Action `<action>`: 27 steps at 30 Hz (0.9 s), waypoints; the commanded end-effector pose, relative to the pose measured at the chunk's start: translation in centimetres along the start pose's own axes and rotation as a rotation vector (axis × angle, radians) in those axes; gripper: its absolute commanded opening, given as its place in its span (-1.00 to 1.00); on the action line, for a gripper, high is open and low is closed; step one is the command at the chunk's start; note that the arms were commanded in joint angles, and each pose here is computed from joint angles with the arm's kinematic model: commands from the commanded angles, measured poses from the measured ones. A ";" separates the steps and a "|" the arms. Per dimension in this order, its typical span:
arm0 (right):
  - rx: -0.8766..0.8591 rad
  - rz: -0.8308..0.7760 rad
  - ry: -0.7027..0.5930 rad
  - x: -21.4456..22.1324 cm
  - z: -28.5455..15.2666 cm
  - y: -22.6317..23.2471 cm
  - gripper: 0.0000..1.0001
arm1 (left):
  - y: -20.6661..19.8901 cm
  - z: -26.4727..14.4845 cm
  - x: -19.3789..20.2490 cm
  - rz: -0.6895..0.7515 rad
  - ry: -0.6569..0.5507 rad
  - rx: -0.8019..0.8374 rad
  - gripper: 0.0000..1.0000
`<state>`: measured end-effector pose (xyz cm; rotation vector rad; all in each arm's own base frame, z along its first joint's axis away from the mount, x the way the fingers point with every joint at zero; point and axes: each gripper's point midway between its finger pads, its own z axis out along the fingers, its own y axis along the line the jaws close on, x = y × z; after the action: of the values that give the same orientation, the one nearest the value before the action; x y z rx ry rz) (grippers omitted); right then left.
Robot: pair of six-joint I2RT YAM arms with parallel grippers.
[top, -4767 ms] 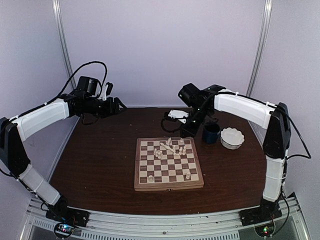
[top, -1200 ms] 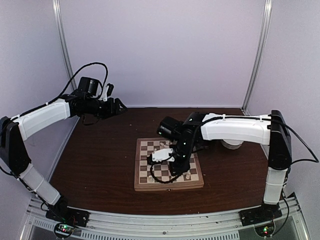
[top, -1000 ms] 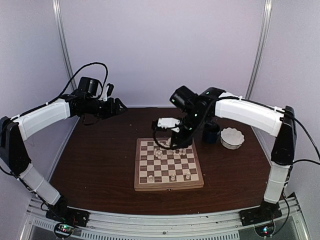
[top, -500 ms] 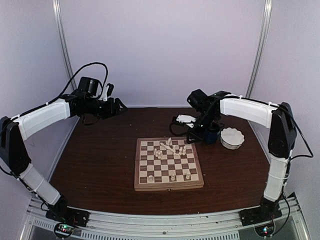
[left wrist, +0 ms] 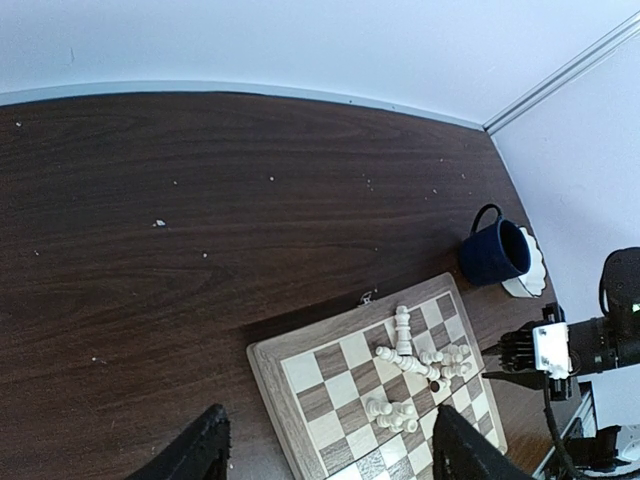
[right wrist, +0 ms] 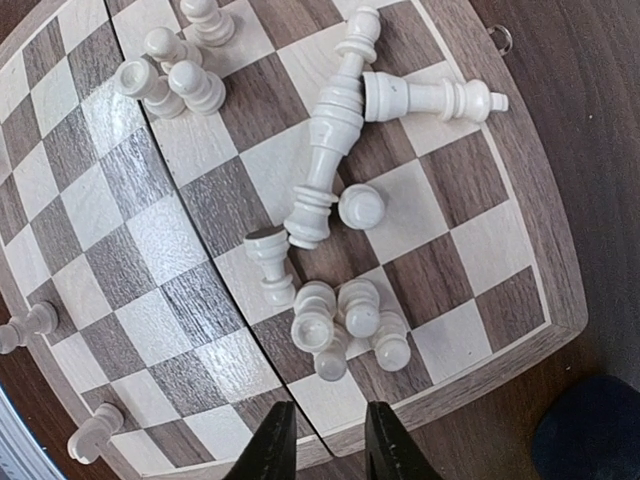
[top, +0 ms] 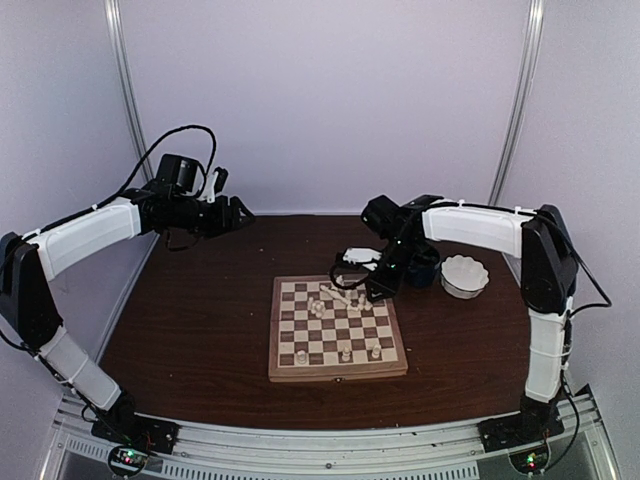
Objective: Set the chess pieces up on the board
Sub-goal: Pick up the pawn from the chessboard.
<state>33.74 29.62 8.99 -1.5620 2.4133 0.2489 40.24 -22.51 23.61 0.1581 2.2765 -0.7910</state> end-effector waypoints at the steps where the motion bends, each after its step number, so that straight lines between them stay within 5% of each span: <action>1: -0.007 -0.013 0.021 0.1 1.0 0.2 -0.44 | -0.4 -0.1 -1.6 0.008 -0.047 0.024 0.38; 18: -0.004 -0.011 0.037 -0.6 2.2 -0.1 -0.47 | -0.4 -0.1 -1.5 0.008 -0.046 0.025 0.38; 27: -0.009 -0.011 0.039 -0.8 2.3 -0.1 -0.70 | -0.4 -0.1 -1.5 0.008 -0.047 0.025 0.38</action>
<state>34.18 30.46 6.54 -1.5964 2.4459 0.2418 40.25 -22.52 23.56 0.1581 2.2777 -0.7911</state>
